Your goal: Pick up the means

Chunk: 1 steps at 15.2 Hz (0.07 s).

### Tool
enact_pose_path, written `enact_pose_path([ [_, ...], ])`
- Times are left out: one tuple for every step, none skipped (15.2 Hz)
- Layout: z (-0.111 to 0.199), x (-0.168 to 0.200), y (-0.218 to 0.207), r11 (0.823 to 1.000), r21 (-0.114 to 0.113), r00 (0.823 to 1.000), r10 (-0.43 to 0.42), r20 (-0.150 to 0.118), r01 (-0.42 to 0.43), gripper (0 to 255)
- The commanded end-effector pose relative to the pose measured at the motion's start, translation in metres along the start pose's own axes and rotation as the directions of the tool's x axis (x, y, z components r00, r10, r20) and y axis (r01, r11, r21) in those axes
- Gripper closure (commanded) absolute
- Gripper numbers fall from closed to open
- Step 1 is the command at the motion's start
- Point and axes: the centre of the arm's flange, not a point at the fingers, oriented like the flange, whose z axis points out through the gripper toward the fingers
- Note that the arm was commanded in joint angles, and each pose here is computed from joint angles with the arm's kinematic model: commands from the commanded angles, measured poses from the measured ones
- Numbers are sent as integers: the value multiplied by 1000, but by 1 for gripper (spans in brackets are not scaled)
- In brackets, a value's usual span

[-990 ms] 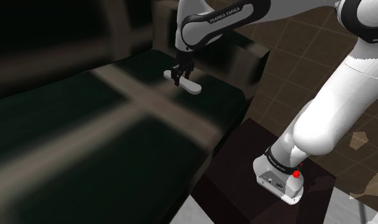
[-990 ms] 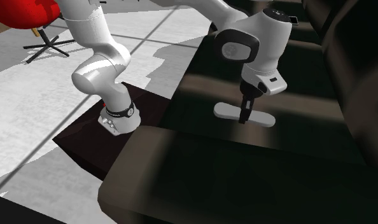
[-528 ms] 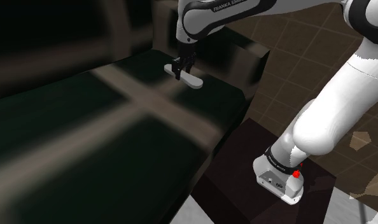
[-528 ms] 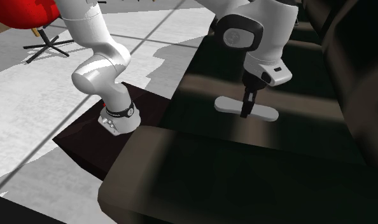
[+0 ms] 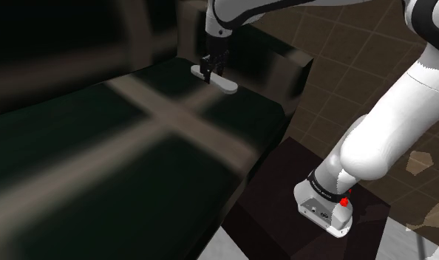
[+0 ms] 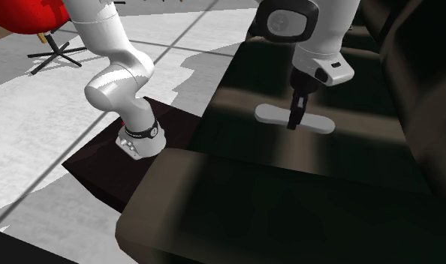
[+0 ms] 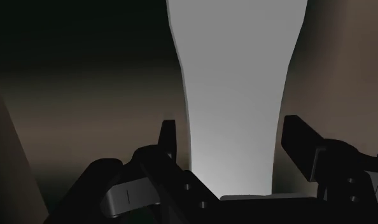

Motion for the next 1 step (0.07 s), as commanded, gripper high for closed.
enact_pose_path([
  [-3, -1, -1, 1000, 0, 1000, 0, 0, 0, 255],
])
